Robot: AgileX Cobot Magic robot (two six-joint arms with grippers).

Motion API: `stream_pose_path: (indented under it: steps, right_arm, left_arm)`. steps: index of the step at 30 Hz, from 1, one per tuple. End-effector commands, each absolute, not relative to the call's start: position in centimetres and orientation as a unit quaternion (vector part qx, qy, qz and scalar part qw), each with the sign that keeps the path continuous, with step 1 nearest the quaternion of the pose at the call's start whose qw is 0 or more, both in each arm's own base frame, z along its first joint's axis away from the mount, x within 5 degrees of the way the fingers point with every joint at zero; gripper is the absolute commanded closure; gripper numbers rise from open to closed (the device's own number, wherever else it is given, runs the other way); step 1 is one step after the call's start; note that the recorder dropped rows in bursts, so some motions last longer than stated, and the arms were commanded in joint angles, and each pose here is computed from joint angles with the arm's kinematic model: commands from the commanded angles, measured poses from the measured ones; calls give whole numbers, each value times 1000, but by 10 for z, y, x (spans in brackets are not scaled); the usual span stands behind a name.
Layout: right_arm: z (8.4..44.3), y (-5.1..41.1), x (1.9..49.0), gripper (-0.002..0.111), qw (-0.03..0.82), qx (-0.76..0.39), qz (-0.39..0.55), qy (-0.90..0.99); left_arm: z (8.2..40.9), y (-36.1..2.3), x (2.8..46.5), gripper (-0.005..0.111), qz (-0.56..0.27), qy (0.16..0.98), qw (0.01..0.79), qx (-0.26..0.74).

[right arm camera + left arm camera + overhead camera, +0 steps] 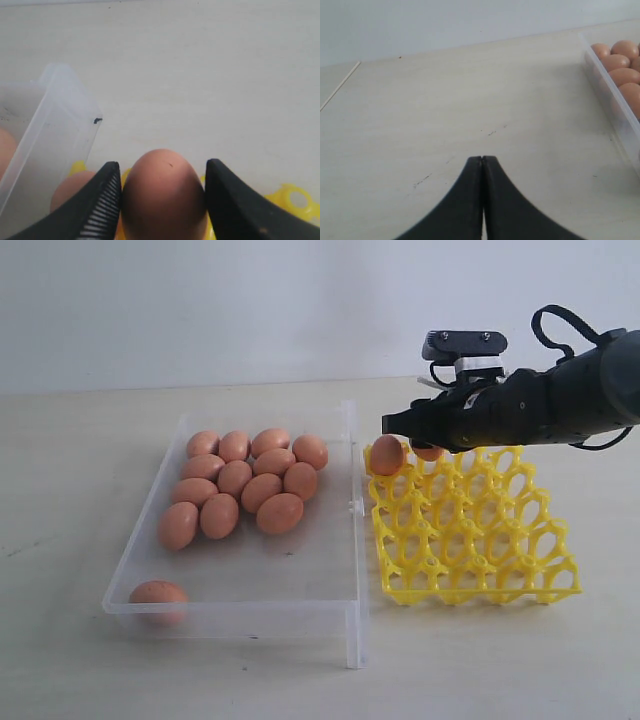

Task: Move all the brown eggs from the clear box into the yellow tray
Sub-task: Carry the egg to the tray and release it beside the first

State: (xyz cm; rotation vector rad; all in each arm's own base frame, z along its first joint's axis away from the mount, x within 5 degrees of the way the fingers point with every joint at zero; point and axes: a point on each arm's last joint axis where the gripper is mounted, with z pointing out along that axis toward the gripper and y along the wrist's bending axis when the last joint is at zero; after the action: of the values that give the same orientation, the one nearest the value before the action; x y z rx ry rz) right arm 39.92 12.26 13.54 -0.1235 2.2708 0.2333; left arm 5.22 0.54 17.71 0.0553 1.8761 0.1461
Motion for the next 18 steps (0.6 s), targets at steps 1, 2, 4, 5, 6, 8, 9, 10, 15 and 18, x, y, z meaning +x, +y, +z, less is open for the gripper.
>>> stream_pose_path:
  steps: [1,2,4,5,6,8,9,10,15,18]
  right_arm:
    - [136,123,401,62,416,-55,91,903]
    - [136,123,400,62,415,-58,90,904]
    - [136,123,400,62,415,-65,86,904]
    - [136,123,400,61,415,-66,86,903]
    - [136,123,400,59,414,-67,86,904]
    - [136,123,400,54,412,-67,86,905]
    - [136,123,400,51,412,-67,86,905]
    - [136,123,400,49,412,-67,86,905]
    - [139,123,400,46,415,-67,86,903]
    - [144,123,399,46,419,-66,88,901]
  left_arm:
    - [179,5,52,107,59,802,594,24]
    - [179,5,52,107,59,802,594,24]
    - [179,5,52,107,59,802,594,24]
    - [179,5,52,107,59,802,594,24]
    - [179,5,52,107,59,802,594,24]
    - [179,5,52,107,59,802,594,24]
    - [179,5,52,107,59,802,594,24]
    - [179,5,52,107,59,802,594,24]
    - [179,5,52,107,59,802,594,24]
    - [179,5,52,107,59,802,594,24]
